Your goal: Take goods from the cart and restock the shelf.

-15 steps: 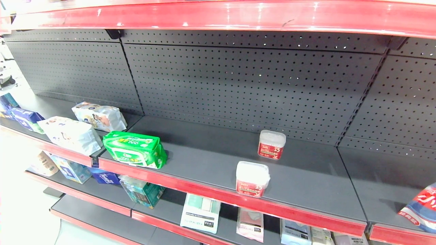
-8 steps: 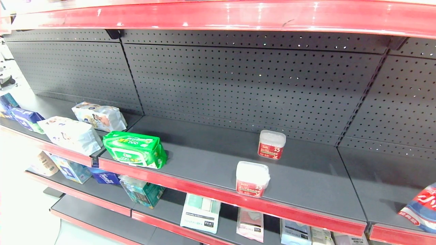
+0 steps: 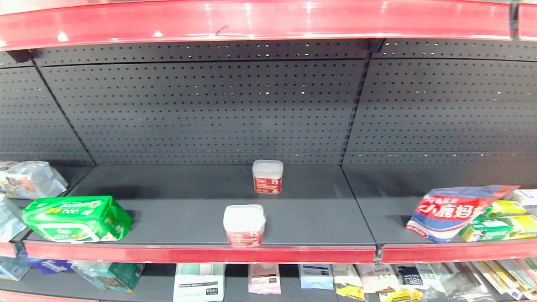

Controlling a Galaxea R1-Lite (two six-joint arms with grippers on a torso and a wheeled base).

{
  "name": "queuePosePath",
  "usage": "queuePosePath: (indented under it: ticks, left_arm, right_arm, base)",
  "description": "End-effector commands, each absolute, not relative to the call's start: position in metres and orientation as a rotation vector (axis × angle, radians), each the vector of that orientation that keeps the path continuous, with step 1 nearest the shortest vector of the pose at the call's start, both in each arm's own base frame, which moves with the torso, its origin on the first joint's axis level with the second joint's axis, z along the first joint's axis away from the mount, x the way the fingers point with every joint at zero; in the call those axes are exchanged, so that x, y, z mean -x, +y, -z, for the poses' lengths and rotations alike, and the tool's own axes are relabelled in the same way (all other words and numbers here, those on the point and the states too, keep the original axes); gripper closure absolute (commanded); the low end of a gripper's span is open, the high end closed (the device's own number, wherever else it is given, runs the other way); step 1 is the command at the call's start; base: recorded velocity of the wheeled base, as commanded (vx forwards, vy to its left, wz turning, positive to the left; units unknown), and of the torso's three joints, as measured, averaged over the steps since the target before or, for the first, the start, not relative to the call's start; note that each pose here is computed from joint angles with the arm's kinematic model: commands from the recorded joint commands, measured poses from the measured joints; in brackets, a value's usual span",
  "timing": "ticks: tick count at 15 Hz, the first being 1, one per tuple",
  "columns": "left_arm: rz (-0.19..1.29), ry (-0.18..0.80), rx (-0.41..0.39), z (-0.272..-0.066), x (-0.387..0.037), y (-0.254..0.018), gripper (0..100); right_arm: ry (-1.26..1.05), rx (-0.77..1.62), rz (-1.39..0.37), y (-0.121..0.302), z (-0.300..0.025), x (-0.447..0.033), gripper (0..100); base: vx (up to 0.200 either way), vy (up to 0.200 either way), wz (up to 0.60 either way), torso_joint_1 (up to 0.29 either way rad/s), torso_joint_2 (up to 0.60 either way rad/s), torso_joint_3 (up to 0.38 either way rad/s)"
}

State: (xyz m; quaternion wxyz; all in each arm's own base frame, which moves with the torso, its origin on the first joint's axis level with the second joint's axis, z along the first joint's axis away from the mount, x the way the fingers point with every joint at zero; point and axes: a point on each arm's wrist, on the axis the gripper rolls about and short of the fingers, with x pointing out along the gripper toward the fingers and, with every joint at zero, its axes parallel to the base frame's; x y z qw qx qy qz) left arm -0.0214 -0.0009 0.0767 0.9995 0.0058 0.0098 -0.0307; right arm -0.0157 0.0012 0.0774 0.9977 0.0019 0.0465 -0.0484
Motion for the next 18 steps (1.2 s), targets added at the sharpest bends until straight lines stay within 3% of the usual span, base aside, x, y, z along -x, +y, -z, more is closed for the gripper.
queuePosePath:
  ticks: [1, 6, 7, 8, 9, 10, 12, 13, 14, 16, 18]
  left_arm:
    - [0.061, 0.021, -0.012, -0.077, 0.021, -0.001, 0]
    - [0.077, 0.042, -0.025, -0.078, 0.02, -0.001, 0]
    - [0.058, 0.03, -0.013, -0.109, 0.018, -0.001, 0]
    - [0.057, 0.033, -0.01, -0.114, 0.017, -0.001, 0]
    - [-0.009, 0.098, 0.192, -0.198, -0.025, 0.0, 0]
    - [-0.096, 0.15, 0.207, -0.245, -0.075, 0.002, 0]
    - [-0.309, 0.358, 0.009, -0.229, -0.113, 0.011, 0]
    - [-0.349, 0.456, -0.04, -0.213, -0.121, 0.012, 0]
    - [-0.32, 0.561, -0.064, -0.194, -0.133, 0.008, 0]
    - [-0.283, 0.668, -0.088, -0.178, -0.157, 0.003, 0]
    - [-0.201, 0.696, -0.098, -0.166, -0.178, -0.01, 0]
  right_arm:
    - [0.098, -0.004, 0.097, 0.001, -0.077, 0.015, 0]
    - [0.098, -0.006, 0.097, 0.001, -0.077, 0.015, 0]
    - [0.098, -0.004, 0.097, 0.001, -0.077, 0.015, 0]
    - [0.098, -0.004, 0.097, 0.001, -0.077, 0.015, 0]
    - [0.098, -0.004, 0.097, 0.001, -0.077, 0.015, 0]
    - [0.097, -0.004, 0.097, 0.001, -0.078, 0.015, 0]
    - [0.098, -0.004, 0.097, 0.001, -0.077, 0.015, 0]
    - [0.098, -0.004, 0.097, 0.001, -0.077, 0.015, 0]
    - [0.098, -0.004, 0.097, 0.001, -0.077, 0.015, 0]
    - [0.097, -0.004, 0.097, 0.001, -0.078, 0.015, 0]
    - [0.098, -0.004, 0.097, 0.001, -0.077, 0.015, 0]
  base:
    - [0.0, 0.0, -0.6, -0.002, 0.01, 0.007]
    - [0.0, 0.0, 0.0, 0.0, 0.0, 0.0]
    - [0.0, 0.0, 0.0, 0.0, 0.0, 0.0]
    - [0.0, 0.0, 0.0, 0.0, 0.0, 0.0]
    - [0.0, 0.0, 0.0, 0.0, 0.0, 0.0]
    - [0.0, 0.0, 0.0, 0.0, 0.0, 0.0]
    - [0.0, 0.0, 0.0, 0.0, 0.0, 0.0]
    - [0.0, 0.0, 0.0, 0.0, 0.0, 0.0]
    - [0.0, 0.0, 0.0, 0.0, 0.0, 0.0]
    - [0.0, 0.0, 0.0, 0.0, 0.0, 0.0]
    - [0.0, 0.0, 0.0, 0.0, 0.0, 0.0]
